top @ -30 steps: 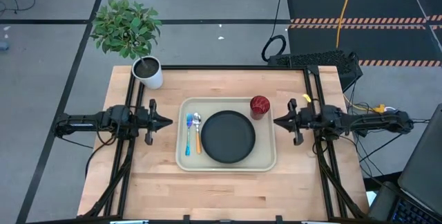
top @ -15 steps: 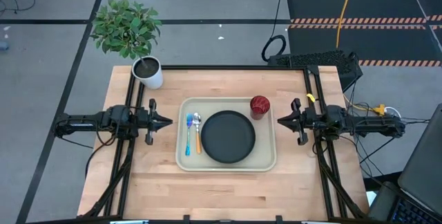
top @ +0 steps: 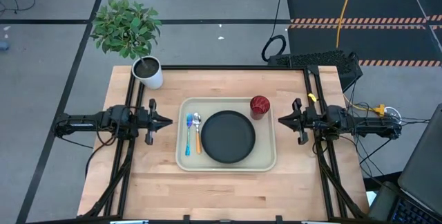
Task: Pick and place plate/cup/fork/spoon on tray
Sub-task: Return to Home Position
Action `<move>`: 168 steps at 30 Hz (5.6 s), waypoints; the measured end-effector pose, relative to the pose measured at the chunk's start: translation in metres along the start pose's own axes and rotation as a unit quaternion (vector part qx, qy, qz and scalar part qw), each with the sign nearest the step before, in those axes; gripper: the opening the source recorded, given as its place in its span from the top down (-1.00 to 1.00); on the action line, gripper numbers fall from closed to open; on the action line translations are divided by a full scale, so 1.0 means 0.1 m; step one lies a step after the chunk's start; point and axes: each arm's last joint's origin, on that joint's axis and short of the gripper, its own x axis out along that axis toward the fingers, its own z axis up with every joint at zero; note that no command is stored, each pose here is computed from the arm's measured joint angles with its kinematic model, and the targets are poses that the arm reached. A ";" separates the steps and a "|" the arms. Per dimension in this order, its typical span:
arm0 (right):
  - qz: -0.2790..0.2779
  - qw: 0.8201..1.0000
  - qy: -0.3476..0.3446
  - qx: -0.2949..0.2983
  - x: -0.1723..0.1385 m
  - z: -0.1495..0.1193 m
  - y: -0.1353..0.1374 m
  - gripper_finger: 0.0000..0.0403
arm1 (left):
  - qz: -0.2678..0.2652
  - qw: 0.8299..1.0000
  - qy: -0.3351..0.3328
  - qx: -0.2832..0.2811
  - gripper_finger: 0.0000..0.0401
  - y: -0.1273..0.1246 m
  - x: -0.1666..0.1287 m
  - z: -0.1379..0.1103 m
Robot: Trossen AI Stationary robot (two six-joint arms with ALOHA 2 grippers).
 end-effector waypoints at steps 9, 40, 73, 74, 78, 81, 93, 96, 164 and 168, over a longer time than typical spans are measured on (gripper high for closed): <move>0.004 1.000 -0.022 0.008 0.00 0.04 0.01 0.90 | 0.000 1.000 -0.003 -0.022 0.81 0.00 0.00 0.00; 0.005 0.999 -0.021 0.026 0.00 0.04 0.01 0.90 | 0.001 1.000 -0.009 0.002 0.81 0.00 0.00 0.01; 0.005 0.999 -0.021 0.026 0.00 0.04 0.01 0.90 | 0.001 1.000 -0.010 0.001 0.81 0.00 0.00 0.02; 0.005 0.999 -0.021 0.026 0.00 0.04 0.01 0.90 | 0.001 1.000 -0.010 0.001 0.81 0.00 0.00 0.02; 0.005 0.999 -0.021 0.026 0.00 0.04 0.01 0.90 | 0.001 1.000 -0.010 0.001 0.81 0.00 0.00 0.02; 0.005 0.999 -0.021 0.026 0.00 0.04 0.01 0.90 | 0.001 1.000 -0.010 0.001 0.81 0.00 0.00 0.02; 0.005 0.999 -0.021 0.026 0.00 0.04 0.01 0.90 | 0.001 1.000 -0.010 0.001 0.81 0.00 0.00 0.02; 0.005 0.999 -0.021 0.026 0.00 0.04 0.01 0.90 | 0.001 1.000 -0.010 0.001 0.81 0.00 0.00 0.02; 0.005 0.999 -0.021 0.026 0.00 0.04 0.01 0.90 | 0.001 1.000 -0.010 0.002 0.81 0.00 0.00 0.02; 0.005 0.999 -0.021 0.026 0.00 0.04 0.01 0.90 | 0.001 1.000 -0.010 0.001 0.81 0.00 0.00 0.02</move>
